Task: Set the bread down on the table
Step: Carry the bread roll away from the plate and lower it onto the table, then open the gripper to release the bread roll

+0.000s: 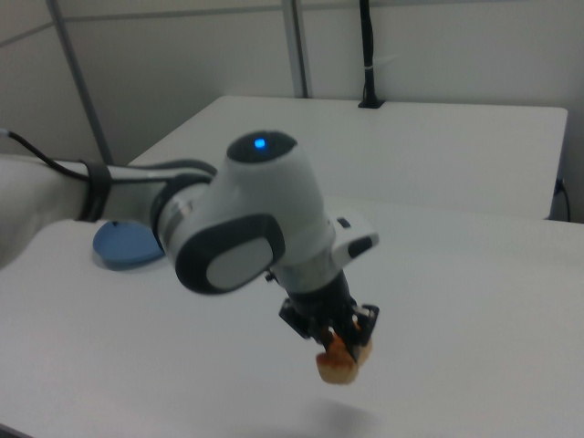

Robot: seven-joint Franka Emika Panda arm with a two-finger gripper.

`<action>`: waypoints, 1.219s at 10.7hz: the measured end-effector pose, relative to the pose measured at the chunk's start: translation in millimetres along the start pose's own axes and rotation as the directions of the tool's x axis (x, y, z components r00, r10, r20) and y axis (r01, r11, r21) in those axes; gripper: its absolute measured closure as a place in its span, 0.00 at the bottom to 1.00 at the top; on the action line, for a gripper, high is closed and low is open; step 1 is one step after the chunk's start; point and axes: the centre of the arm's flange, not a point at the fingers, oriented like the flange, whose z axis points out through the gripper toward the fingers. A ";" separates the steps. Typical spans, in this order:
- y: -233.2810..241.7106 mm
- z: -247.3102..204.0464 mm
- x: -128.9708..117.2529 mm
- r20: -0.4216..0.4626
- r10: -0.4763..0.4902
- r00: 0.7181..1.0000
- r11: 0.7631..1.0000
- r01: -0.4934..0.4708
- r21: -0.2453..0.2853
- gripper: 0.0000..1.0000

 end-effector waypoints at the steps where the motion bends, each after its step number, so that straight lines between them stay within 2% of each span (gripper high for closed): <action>1: 6.3 21.1 -6.5 -0.007 0.015 1.000 1.000 -0.015 -0.027 0.67; 3: 15.1 60.1 -8.2 -0.001 0.022 1.000 0.997 -0.022 -0.070 0.67; 7: 22.0 106.9 -15.6 0.050 0.025 0.998 0.997 -0.021 -0.080 0.64; 9: 25.0 114.8 -20.0 0.066 0.016 0.998 0.997 -0.011 -0.076 0.55; 13: 30.6 112.4 -21.3 0.066 0.008 0.998 0.997 -0.003 -0.079 0.00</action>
